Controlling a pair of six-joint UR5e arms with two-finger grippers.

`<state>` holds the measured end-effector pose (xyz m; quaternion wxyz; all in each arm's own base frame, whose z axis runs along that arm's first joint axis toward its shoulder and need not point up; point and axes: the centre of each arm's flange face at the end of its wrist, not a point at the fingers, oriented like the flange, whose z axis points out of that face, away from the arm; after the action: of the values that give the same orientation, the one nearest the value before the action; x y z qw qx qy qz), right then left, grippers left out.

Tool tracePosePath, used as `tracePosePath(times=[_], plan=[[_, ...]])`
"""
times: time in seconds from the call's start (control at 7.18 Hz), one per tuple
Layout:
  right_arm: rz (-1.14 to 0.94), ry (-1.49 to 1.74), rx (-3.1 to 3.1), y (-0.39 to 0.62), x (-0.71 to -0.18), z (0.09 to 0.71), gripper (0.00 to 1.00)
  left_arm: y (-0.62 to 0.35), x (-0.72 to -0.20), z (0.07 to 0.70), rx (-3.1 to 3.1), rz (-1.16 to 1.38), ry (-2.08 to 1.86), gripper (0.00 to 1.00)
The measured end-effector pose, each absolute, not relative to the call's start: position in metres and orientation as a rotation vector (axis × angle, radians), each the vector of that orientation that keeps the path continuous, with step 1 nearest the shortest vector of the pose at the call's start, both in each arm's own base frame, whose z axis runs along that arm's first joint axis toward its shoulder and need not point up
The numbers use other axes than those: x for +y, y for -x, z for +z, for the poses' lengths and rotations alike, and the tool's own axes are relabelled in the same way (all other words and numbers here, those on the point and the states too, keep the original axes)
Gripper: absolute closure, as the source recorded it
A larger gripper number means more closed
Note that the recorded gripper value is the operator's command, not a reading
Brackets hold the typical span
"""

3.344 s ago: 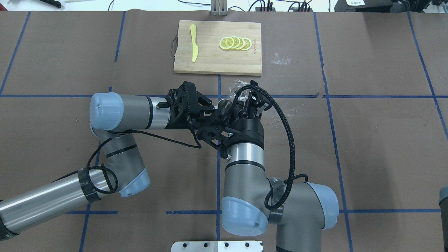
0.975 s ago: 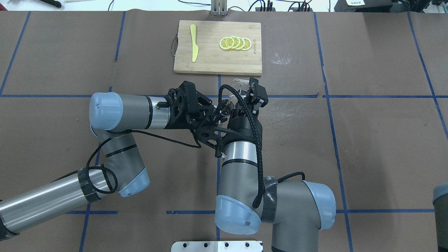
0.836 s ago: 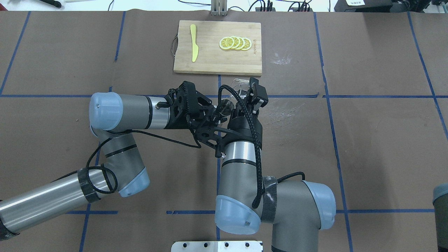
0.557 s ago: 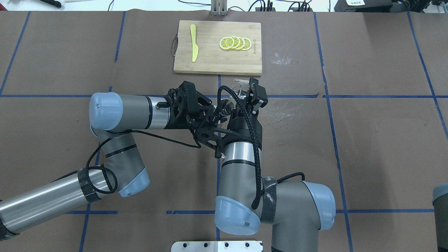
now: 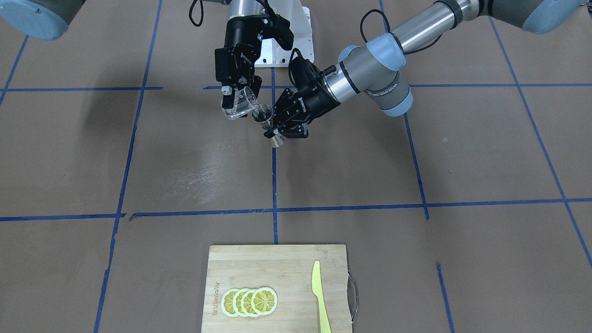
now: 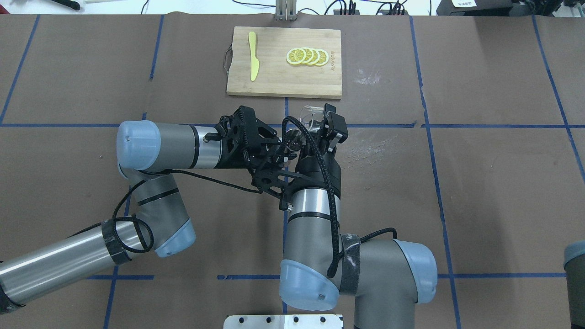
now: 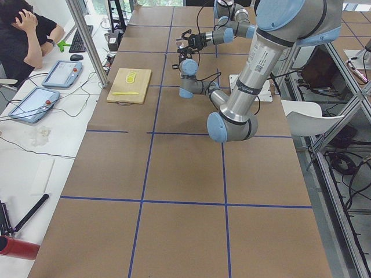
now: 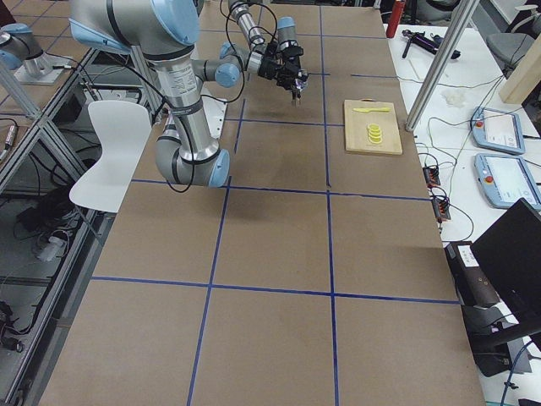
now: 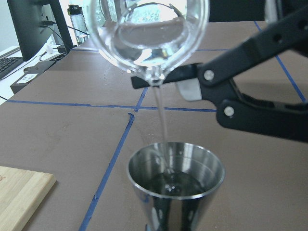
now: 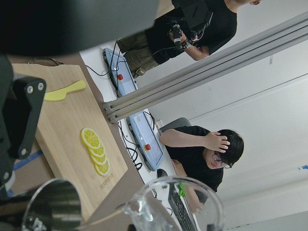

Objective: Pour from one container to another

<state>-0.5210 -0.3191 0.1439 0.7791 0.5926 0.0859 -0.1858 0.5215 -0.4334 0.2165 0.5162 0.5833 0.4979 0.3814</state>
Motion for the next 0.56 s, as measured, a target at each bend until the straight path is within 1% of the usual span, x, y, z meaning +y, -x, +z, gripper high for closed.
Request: tracePosePath(times=[0.56], plan=[[-0.449,-1.273,0.255,0.5229,-0.3179,0.1458,1.00,-0.5215,-0.4334,0.2164,1.196,0.916,-1.401,1.00]])
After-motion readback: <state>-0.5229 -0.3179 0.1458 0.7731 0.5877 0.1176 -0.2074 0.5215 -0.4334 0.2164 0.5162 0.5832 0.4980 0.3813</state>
